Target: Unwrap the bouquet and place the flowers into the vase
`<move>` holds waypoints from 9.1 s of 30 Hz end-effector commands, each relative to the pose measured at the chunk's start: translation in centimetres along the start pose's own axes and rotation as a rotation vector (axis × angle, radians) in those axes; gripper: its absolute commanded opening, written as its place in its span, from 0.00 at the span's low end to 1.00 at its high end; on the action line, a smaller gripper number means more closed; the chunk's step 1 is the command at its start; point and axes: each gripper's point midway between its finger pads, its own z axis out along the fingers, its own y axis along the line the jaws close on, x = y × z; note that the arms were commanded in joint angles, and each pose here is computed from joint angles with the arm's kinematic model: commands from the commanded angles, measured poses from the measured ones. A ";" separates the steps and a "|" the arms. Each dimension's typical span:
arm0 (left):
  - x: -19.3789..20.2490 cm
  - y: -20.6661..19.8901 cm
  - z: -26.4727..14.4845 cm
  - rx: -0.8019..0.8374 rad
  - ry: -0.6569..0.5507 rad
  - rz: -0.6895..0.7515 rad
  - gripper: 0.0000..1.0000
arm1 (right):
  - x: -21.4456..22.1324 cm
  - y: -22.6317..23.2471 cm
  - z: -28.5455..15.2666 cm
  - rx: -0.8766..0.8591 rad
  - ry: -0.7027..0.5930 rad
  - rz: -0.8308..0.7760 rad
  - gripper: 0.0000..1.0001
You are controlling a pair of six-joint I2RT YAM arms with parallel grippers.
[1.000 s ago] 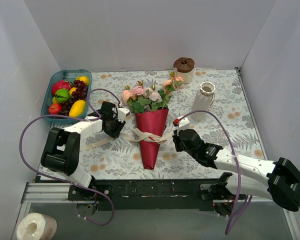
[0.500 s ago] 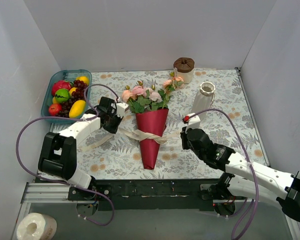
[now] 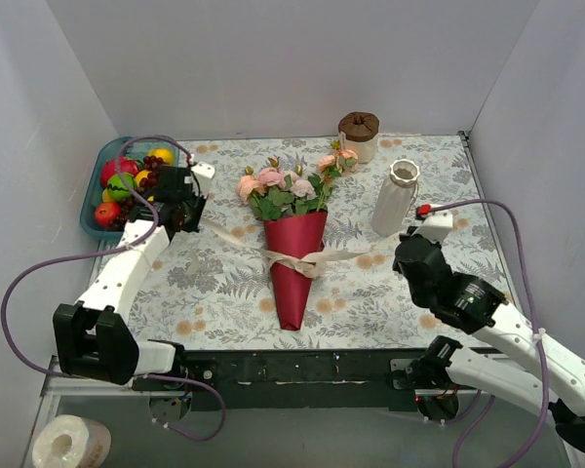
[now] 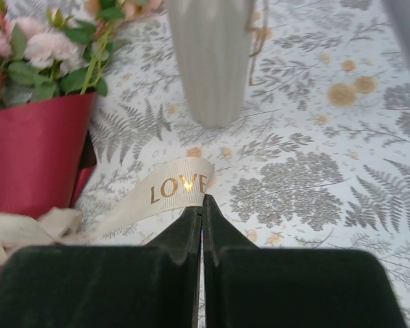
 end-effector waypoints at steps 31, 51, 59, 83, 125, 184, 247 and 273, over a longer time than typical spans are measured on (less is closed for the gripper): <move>-8.4 -9.7 -6.2 0.718 -0.236 0.093 0.98 | -9.7 -7.7 0.5 0.145 -0.116 0.088 0.98; -8.1 -18.6 3.0 1.056 -0.155 0.219 0.98 | -11.6 -5.2 -5.1 -0.109 -0.259 0.095 0.90; -6.4 -18.9 5.3 1.037 -0.101 0.214 0.97 | -11.9 -4.8 -5.4 -0.136 -0.263 0.091 0.89; -10.1 -18.1 -0.1 1.005 -0.117 0.281 0.00 | -12.0 -3.8 -4.8 -0.174 -0.258 0.076 0.86; -7.0 -17.7 2.4 0.479 -0.154 0.425 0.98 | -11.2 -4.9 -5.1 -0.132 -0.252 0.065 0.89; -8.5 -29.0 1.9 1.042 -0.053 0.757 0.00 | -11.5 -2.4 -6.2 -0.280 -0.249 0.067 0.82; -19.5 -2.6 -22.5 0.327 -0.678 0.117 0.45 | 3.2 35.0 1.0 -0.842 0.145 -0.134 0.85; -17.5 -5.1 -14.6 0.432 -0.518 0.064 0.98 | -9.3 21.2 2.2 -0.503 -0.017 -0.113 0.97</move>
